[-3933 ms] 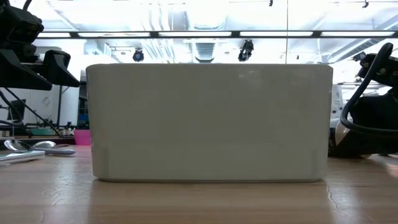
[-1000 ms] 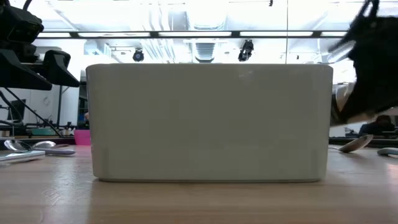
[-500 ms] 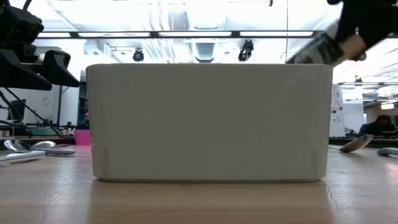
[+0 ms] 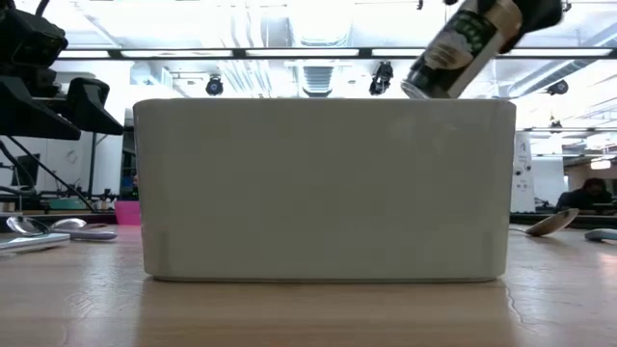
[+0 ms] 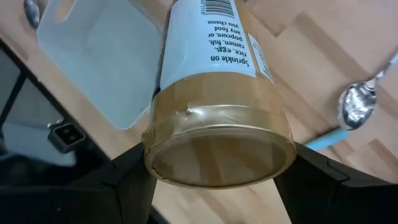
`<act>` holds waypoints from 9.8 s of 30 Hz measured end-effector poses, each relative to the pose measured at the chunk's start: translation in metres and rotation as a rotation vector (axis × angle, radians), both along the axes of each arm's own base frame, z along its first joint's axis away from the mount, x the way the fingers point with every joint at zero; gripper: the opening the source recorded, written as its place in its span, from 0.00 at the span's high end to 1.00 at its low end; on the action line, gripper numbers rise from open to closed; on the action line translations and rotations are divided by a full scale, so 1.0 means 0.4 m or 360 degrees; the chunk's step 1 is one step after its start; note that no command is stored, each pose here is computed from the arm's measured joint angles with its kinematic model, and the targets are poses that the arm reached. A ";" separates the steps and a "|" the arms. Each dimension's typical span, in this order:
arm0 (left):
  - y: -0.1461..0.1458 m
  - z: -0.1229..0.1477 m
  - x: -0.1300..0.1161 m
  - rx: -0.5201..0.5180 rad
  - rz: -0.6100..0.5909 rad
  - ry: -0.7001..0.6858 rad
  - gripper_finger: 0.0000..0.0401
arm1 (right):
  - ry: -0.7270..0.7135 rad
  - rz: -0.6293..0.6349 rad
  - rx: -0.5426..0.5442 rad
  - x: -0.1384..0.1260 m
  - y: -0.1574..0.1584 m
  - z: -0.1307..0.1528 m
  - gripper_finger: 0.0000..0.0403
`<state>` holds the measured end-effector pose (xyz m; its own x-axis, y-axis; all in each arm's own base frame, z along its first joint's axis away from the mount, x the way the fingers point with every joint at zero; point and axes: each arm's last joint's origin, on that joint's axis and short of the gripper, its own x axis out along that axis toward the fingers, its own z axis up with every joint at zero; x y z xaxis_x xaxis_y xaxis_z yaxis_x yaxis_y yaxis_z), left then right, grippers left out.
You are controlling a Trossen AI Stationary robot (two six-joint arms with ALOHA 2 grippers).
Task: Pick & Place Food Item
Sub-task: Put the gold spice bottle into the transparent bin, then put the blue spoon into the gray bin
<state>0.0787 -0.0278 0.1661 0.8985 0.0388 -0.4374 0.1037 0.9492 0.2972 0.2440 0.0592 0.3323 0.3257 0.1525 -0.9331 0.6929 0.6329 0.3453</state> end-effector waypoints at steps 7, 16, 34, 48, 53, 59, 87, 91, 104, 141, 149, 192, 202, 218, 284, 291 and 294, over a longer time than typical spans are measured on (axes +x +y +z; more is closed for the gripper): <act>0.000 0.000 0.000 0.0000 0.0000 0.0000 0.21 | 0.0160 0.0079 0.0125 0.100 -0.040 0.017 0.34; 0.000 0.000 0.000 0.0000 0.0000 0.0000 0.21 | 0.0266 0.0157 0.0155 0.208 -0.095 0.036 0.34; 0.000 0.000 0.000 0.0000 0.0000 0.0000 0.21 | 0.0433 0.0282 0.0319 0.368 -0.148 -0.070 0.34; 0.000 0.000 0.000 0.0000 0.0000 0.0000 0.21 | 0.0642 0.0249 0.0363 0.411 -0.173 -0.192 0.34; 0.000 0.000 0.000 0.0000 0.0000 0.0000 0.21 | 0.0709 0.0237 0.0374 0.426 -0.186 -0.238 0.34; 0.000 0.000 0.000 0.0000 0.0000 0.0000 0.21 | 0.0773 0.0266 0.0392 0.441 -0.194 -0.286 0.34; 0.000 0.000 0.000 0.0000 0.0000 0.0000 0.21 | 0.0742 0.0328 0.0334 0.446 -0.194 -0.285 0.22; 0.000 0.000 0.000 0.0000 0.0000 0.0000 0.21 | 0.0731 0.0333 0.0326 0.447 -0.195 -0.285 0.22; 0.000 0.000 0.000 0.0000 0.0000 0.0000 0.21 | 0.0706 0.0395 0.0269 0.451 -0.172 -0.285 0.02; 0.000 0.000 0.000 0.0000 0.0000 0.0000 0.21 | 0.0087 -0.0087 -0.0875 0.140 0.127 0.063 0.03; 0.000 0.000 0.000 0.0000 0.0000 0.0000 0.21 | 0.0205 -0.0310 -0.0940 0.068 0.187 -0.048 0.03; 0.000 0.000 0.000 0.0000 0.0000 0.0000 0.21 | 0.0296 -0.1255 -0.0637 -0.135 0.292 -0.420 0.03; 0.000 0.000 0.000 0.0000 0.0000 0.0000 0.21 | 0.0379 -0.1329 -0.0624 -0.148 0.259 -0.471 0.03; 0.000 0.000 0.000 0.0000 0.0000 0.0000 0.21 | 0.0522 -0.1380 -0.0744 -0.106 0.283 -0.512 0.03; 0.000 0.000 0.000 0.0000 0.0000 0.0000 0.21 | 0.0339 -0.1270 -0.0600 -0.151 0.254 -0.520 0.87; 0.000 0.000 0.000 0.0000 0.0000 0.0000 0.21 | 0.0313 -0.1262 -0.0613 -0.150 0.253 -0.520 0.94; 0.000 0.000 0.000 0.0000 0.0000 0.0000 0.21 | 0.0309 -0.1261 -0.0616 -0.150 0.253 -0.521 0.93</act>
<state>0.0787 -0.0278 0.1661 0.8984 0.0387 -0.4374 0.1038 0.9492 0.2972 0.1840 0.1603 0.1241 0.0329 -0.3857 -0.9220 0.9992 -0.0075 0.0388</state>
